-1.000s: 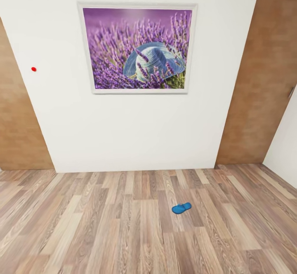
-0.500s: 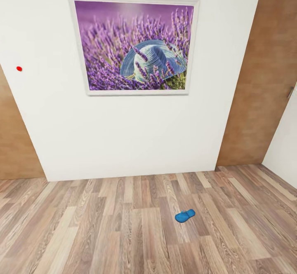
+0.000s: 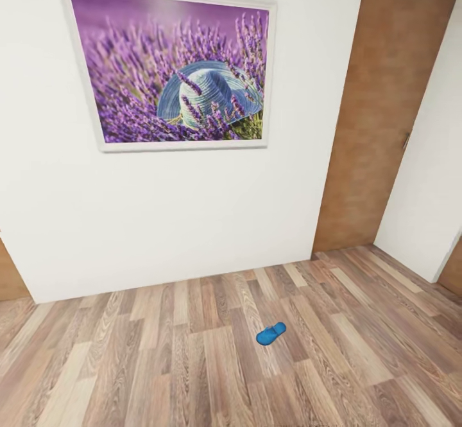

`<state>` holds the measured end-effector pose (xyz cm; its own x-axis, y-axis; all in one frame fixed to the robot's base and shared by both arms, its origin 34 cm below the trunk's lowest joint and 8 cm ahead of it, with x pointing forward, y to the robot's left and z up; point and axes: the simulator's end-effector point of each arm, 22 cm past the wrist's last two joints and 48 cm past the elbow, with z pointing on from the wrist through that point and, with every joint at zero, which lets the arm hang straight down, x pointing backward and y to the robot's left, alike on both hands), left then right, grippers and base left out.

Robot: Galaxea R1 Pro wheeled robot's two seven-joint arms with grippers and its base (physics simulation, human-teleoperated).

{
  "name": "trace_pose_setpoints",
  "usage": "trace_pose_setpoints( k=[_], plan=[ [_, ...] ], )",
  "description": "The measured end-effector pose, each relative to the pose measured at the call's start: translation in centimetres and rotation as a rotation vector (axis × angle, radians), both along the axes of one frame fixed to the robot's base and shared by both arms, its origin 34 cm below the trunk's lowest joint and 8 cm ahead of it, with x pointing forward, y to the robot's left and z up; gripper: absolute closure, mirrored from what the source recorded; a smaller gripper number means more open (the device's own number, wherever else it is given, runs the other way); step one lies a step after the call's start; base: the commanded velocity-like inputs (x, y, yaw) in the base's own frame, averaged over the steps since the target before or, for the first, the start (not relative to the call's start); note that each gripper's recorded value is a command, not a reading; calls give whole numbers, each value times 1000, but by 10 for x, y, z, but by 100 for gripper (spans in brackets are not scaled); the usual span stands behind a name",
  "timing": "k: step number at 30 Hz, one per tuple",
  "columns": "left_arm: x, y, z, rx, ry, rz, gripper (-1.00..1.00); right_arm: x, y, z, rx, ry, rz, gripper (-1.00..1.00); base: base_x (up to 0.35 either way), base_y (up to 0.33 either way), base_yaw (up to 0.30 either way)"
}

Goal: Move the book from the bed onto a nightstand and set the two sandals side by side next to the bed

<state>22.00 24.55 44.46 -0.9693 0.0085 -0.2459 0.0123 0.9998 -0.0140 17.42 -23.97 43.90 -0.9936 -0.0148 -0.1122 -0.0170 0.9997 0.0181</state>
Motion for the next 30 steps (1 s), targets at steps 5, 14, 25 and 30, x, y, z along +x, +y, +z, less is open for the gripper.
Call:
trace_pose_setpoints(
  k=[5, 14, 25, 30],
  plan=[
    [0, 0, 0, 0, 0, 0, -100, 0, 0, 0, 1, 0, 0, -100, 5, 112, -283],
    [0, 0, 0, 0, 0, 0, -100, 1, 0, 0, 1, -1, 0, -100, 2, 177, -284],
    [0, 0, 0, 0, 0, 2, -100, 3, 1, 0, 2, -8, 0, -100, 33, 234, -281],
    [1, 2, 0, 1, -6, 6, -100, 6, 1, 0, 1, -14, 0, -100, 72, 257, -246]
  ],
)
